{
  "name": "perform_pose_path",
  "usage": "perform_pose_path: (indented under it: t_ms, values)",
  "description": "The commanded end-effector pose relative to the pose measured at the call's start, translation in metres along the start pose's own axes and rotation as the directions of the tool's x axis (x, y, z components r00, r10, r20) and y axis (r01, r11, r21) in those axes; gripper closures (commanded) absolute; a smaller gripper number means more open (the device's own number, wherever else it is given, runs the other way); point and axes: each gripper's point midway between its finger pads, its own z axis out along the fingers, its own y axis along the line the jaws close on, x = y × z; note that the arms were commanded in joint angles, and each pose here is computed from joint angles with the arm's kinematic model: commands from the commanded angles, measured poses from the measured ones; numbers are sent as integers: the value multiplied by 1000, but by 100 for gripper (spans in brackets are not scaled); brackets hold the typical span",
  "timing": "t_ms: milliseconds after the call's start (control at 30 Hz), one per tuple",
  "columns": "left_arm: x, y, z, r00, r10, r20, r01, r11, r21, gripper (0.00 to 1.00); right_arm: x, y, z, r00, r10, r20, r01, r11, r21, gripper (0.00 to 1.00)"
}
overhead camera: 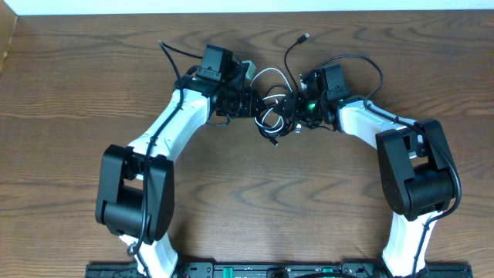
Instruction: Untangle cables
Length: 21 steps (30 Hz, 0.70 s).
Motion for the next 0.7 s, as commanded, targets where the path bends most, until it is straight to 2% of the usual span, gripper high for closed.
perform_pose_path:
  t_ms: [0, 267, 367, 400, 533, 667]
  values:
    - [5, 8, 13, 999, 40, -29, -40, 999, -10, 61, 7, -31, 7, 1000, 19, 1, -19, 995, 100, 46]
    - [17, 25, 36, 997, 9, -81, -11, 1000, -22, 62, 7, -31, 7, 1000, 16, 2, -16, 995, 102, 47]
    - [14, 28, 38, 997, 13, -71, -16, 999, -35, 76, 7, -31, 7, 1000, 16, 2, -16, 995, 103, 47]
    - [12, 29, 38, 998, 16, -64, -19, 999, -45, 90, 7, -31, 7, 1000, 16, 2, -16, 995, 103, 48]
    - [6, 27, 34, 999, 5, -40, -7, 999, -42, 93, 6, -33, 7, 1000, 15, 7, -16, 994, 110, 49]
    - [-15, 12, 9, 999, 30, 42, -28, 999, -36, 93, 5, -34, 7, 1000, 15, 14, -16, 993, 118, 50]
